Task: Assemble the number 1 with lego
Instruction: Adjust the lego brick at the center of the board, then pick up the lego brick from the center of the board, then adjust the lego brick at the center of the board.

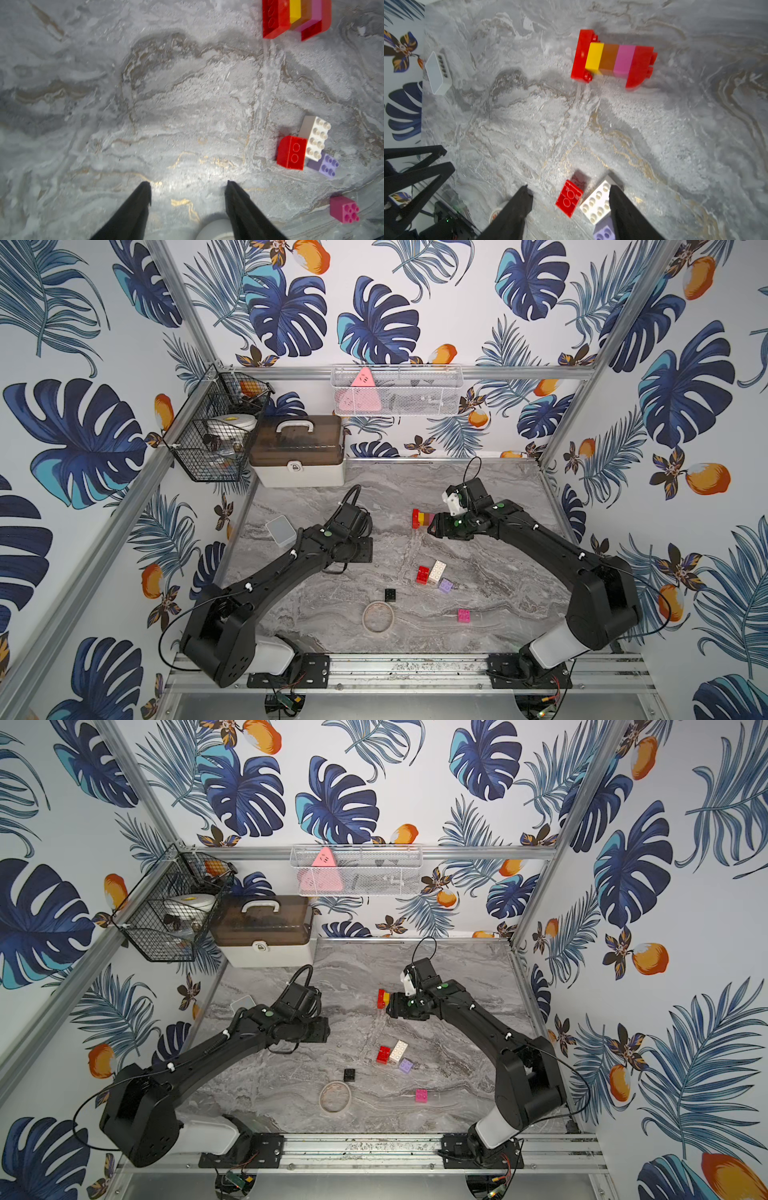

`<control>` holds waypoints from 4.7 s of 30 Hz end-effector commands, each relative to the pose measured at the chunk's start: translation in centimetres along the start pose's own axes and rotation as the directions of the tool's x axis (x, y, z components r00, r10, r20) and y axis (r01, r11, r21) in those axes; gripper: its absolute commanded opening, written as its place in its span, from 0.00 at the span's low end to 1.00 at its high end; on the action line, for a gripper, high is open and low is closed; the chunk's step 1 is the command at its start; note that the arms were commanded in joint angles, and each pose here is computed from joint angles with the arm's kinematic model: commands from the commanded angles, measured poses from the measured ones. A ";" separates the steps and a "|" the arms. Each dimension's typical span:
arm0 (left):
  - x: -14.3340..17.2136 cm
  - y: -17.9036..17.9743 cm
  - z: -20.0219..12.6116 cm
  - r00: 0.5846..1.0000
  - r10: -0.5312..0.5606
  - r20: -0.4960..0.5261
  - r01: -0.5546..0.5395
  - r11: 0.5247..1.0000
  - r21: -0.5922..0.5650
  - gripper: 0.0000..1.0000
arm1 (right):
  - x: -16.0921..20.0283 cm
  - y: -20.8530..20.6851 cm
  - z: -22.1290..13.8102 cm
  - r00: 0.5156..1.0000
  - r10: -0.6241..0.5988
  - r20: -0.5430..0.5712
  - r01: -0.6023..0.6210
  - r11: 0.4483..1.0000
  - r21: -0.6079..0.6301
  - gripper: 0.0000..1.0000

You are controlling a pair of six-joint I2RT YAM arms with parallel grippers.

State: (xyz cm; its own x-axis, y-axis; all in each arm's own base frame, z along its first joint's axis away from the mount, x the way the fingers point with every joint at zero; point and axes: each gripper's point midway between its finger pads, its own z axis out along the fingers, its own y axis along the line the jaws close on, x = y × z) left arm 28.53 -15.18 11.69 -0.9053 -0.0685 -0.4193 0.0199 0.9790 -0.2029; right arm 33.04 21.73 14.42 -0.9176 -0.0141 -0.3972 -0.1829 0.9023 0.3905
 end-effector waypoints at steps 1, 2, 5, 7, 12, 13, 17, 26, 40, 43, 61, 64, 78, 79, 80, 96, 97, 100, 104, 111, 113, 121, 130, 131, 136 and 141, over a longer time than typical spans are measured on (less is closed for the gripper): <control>2.0 0.7 -1.1 0.997 -0.071 0.009 0.072 0.996 -0.052 0.64 | 2.0 -0.6 -0.5 0.999 0.005 -0.045 -0.002 0.998 0.068 0.64; 2.4 0.3 -1.5 0.998 -0.055 0.018 0.056 0.997 -0.045 0.64 | 2.7 -0.7 -0.4 0.998 -0.005 -0.068 0.010 0.997 0.072 0.64; 4.0 -1.1 -1.7 1.000 0.004 0.023 -0.003 0.999 -0.032 0.66 | 4.9 -1.3 0.3 0.989 0.004 -0.147 0.010 0.996 0.094 0.64; 5.2 -1.6 -1.4 1.000 -0.009 0.001 0.009 1.000 -0.013 0.67 | 6.1 -1.3 0.5 0.983 0.017 -0.181 0.001 0.995 0.101 0.64; 6.7 -3.6 -0.7 0.999 0.036 0.000 -0.036 0.999 0.006 0.70 | 8.2 -1.6 0.6 0.979 0.047 -0.200 -0.026 0.994 0.107 0.58; 6.9 -3.9 -0.4 0.999 0.044 0.001 -0.044 0.999 0.000 0.70 | 8.5 -1.8 0.6 0.978 0.057 -0.198 -0.035 0.993 0.110 0.56; 7.6 -5.1 1.2 0.999 0.050 -0.014 -0.050 0.999 0.011 0.70 | 9.7 -2.7 0.7 0.975 0.089 -0.204 -0.063 0.989 0.132 0.51; 6.9 -6.7 2.0 0.997 0.071 0.008 -0.071 0.996 0.050 0.68 | 10.2 -3.2 2.1 0.969 0.137 -0.205 -0.110 0.985 0.136 0.44; 6.5 -6.7 2.4 0.990 0.140 -0.002 -0.140 0.990 0.012 0.68 | 8.2 -1.6 3.8 0.970 0.089 -0.226 -0.075 0.995 0.068 0.39; 6.4 -6.6 2.6 0.990 0.144 -0.005 -0.144 0.990 0.011 0.66 | 8.8 -1.7 3.3 0.968 0.077 -0.239 -0.058 0.995 0.086 0.37; 4.3 -12.7 4.8 0.935 0.355 -0.005 -0.349 0.922 0.166 0.69 | 14.4 -4.9 0.9 0.924 0.203 -0.323 -0.137 0.967 0.215 0.42; 2.7 -11.6 4.7 0.951 0.309 0.023 -0.309 0.938 0.154 0.68 | 14.3 -4.8 1.5 0.924 0.225 -0.310 -0.164 0.963 0.212 0.46; 0.0 -7.2 4.6 0.988 0.157 -0.003 -0.152 0.962 0.226 0.65 | 12.9 -5.5 4.8 0.920 0.282 -0.270 -0.215 0.943 0.253 0.46; -0.1 -7.2 4.5 0.987 0.161 -0.001 -0.156 0.961 0.228 0.64 | 12.9 -5.6 5.0 0.918 0.284 -0.275 -0.214 0.942 0.260 0.46; -0.3 -7.2 4.5 0.987 0.161 0.000 -0.157 0.961 0.230 0.64 | 12.9 -5.6 5.2 0.917 0.285 -0.278 -0.214 0.941 0.261 0.46; -3.8 -10.9 5.0 0.982 0.187 -0.025 -0.171 0.936 0.307 0.54 | 13.3 -6.4 3.6 0.919 0.260 -0.297 -0.166 0.937 0.307 0.27; -3.7 -11.1 5.1 0.982 0.187 -0.031 -0.170 0.938 0.303 0.51 | 13.2 -6.4 3.3 0.919 0.259 -0.297 -0.165 0.938 0.306 0.27; -3.0 -11.7 5.5 0.969 0.245 -0.028 -0.233 0.947 0.222 0.48 | 12.8 -6.4 2.6 0.918 0.265 -0.296 -0.177 0.940 0.293 0.27; -1.6 -13.2 6.6 0.959 0.278 -0.052 -0.264 0.946 0.189 0.42 | 11.5 -6.8 1.6 0.922 0.273 -0.275 -0.194 0.940 0.282 0.27; -1.3 -15.4 8.8 0.954 0.291 -0.069 -0.274 0.943 0.189 0.24 | 10.7 -8.6 0.6 0.917 0.311 -0.250 -0.239 0.930 0.279 0.27; -1.4 -16.2 9.1 0.956 0.285 -0.071 -0.265 0.941 0.210 0.16 | 10.8 -9.0 0.5 0.914 0.320 -0.251 -0.250 0.928 0.275 0.27; 0.6 -18.1 10.7 0.961 0.238 -0.140 -0.199 0.948 0.249 0.03 | 10.7 -9.7 0.5 0.910 0.332 -0.248 -0.265 0.926 0.270 0.27; 0.6 -18.7 12.4 0.966 0.218 -0.135 -0.182 0.953 0.242 0.06 | 11.1 -9.8 1.0 0.905 0.331 -0.268 -0.264 0.929 0.258 0.27; 0.6 -18.8 12.6 0.965 0.220 -0.140 -0.182 0.953 0.244 0.06 | 11.1 -9.8 1.0 0.906 0.329 -0.265 -0.263 0.930 0.257 0.27; 2.1 -19.2 13.1 0.953 0.247 -0.177 -0.197 0.946 0.258 0.05 | 11.1 -9.9 1.0 0.907 0.326 -0.268 -0.257 0.930 0.262 0.27; 3.9 -19.4 12.9 0.943 0.260 -0.206 -0.201 0.942 0.270 0.03 | 10.8 -9.8 0.9 0.908 0.326 -0.262 -0.259 0.930 0.261 0.27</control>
State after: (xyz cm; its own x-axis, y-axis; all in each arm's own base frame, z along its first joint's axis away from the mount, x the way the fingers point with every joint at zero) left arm 30.72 -36.67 2.50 -0.9310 0.2366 -0.2780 0.3229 0.8888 -0.3251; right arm 25.03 12.99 5.35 -0.9847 0.1741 -0.0097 0.1664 0.9551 0.2450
